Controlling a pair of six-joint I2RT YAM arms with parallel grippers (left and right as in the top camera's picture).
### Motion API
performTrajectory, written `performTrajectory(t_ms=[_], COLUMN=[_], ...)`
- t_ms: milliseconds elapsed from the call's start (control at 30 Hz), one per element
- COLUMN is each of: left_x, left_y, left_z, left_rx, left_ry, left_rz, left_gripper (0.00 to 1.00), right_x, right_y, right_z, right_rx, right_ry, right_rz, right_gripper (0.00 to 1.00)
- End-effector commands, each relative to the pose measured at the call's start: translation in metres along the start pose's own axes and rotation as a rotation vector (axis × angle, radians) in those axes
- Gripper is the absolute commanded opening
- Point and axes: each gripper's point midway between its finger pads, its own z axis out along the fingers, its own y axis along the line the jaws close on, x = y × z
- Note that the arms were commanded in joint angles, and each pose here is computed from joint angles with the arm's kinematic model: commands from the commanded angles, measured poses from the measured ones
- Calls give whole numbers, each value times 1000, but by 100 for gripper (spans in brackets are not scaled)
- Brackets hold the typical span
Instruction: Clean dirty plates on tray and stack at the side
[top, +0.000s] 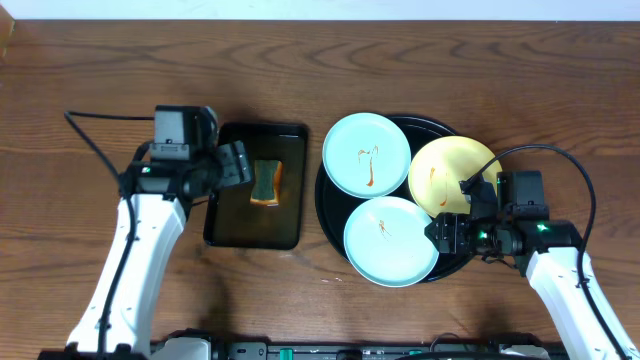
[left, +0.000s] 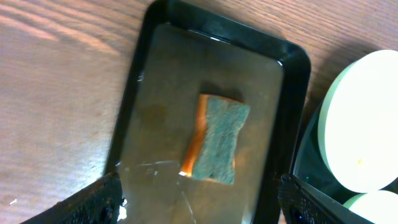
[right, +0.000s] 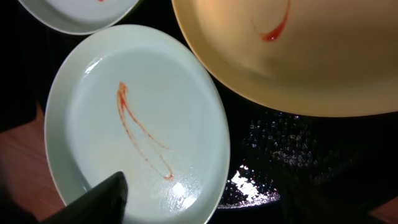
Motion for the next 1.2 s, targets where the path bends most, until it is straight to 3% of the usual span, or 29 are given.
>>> performTrajectory(t_ms=[0, 200, 400, 600, 700, 800, 967, 1167], left_x=[1, 19, 33, 39, 42, 42, 41, 46], left_y=[-15, -27, -18, -6, -6, -6, -6, -4], left_z=[17, 57, 88, 105, 110, 115, 117, 121], left_rx=[16, 5, -70, -160, -165, -164, -163, -170], left_ry=[28, 117, 176, 188, 198, 197, 195, 213], left_rz=[10, 59, 82, 109, 113, 115, 115, 114], left_gripper=[81, 79, 78, 73, 69, 57, 46, 44], right_x=[-2, 5, 11, 14, 13, 12, 13, 13], right_y=[-2, -7, -13, -19, -20, -20, -20, -20], right_z=[3, 13, 25, 38, 41, 41, 41, 41], right_rx=[14, 22, 33, 40, 41, 40, 41, 41], right_ry=[11, 62, 118, 157, 158, 153, 157, 158], right_rz=[39, 61, 101, 140, 140, 138, 139, 140], right_gripper=[63, 42, 38, 20, 18, 15, 15, 16])
